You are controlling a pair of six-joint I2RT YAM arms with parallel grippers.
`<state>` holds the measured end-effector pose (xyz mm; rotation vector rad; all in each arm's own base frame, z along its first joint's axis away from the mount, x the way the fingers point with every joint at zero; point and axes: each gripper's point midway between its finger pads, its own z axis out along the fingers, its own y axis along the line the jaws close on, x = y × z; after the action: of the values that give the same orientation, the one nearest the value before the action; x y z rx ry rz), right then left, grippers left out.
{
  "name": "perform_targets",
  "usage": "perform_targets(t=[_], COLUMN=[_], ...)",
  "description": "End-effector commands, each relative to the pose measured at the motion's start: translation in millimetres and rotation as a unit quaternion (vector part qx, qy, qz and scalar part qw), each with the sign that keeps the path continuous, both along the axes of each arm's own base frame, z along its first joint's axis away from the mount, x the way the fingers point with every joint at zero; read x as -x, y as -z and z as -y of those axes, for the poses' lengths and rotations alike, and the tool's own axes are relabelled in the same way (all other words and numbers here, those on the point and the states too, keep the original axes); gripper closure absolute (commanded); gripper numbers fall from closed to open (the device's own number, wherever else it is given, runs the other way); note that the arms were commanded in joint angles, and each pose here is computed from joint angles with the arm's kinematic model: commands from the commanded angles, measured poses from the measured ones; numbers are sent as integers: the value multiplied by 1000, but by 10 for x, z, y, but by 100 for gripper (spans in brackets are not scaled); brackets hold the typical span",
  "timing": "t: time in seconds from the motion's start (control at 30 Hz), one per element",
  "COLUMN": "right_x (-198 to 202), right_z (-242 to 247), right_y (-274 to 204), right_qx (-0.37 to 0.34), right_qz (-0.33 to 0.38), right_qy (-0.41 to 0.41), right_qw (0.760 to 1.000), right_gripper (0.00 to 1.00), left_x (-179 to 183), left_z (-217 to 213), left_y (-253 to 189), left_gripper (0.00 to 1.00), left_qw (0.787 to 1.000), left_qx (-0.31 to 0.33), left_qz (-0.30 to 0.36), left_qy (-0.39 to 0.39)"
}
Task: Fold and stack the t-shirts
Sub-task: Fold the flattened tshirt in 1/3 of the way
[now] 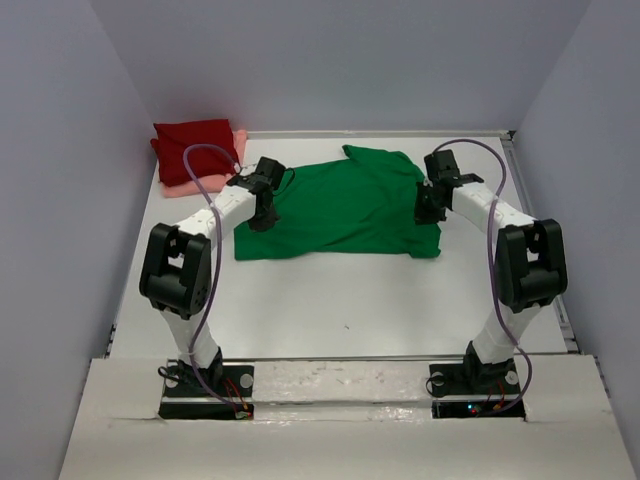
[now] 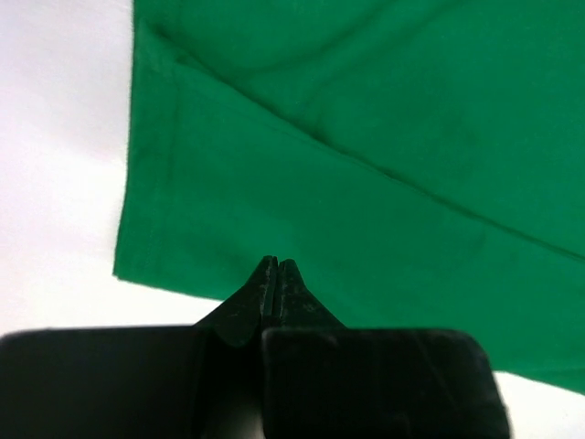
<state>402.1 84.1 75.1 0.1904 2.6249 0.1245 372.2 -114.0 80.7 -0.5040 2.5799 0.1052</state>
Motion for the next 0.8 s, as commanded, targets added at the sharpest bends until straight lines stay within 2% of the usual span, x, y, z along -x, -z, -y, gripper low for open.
perform_targets(t=[0.0,0.43,0.77], right_x=[-122,22,505], right_z=[-83,-104,-143], right_y=[46,333,572], right_qx=[-16,-17,-12], right_qz=[18,-23,-70], right_qy=[2,17,38], right_qw=[1000,999,997], right_gripper=[100,100,100], left_x=[-61,34,416], left_z=[91,193,156], left_y=[175,391,544], left_gripper=[100,100,100], left_qw=[1000,998,995], left_qx=[2,0,3], left_qz=[-26,-64,-100], left_qy=[14,20,6])
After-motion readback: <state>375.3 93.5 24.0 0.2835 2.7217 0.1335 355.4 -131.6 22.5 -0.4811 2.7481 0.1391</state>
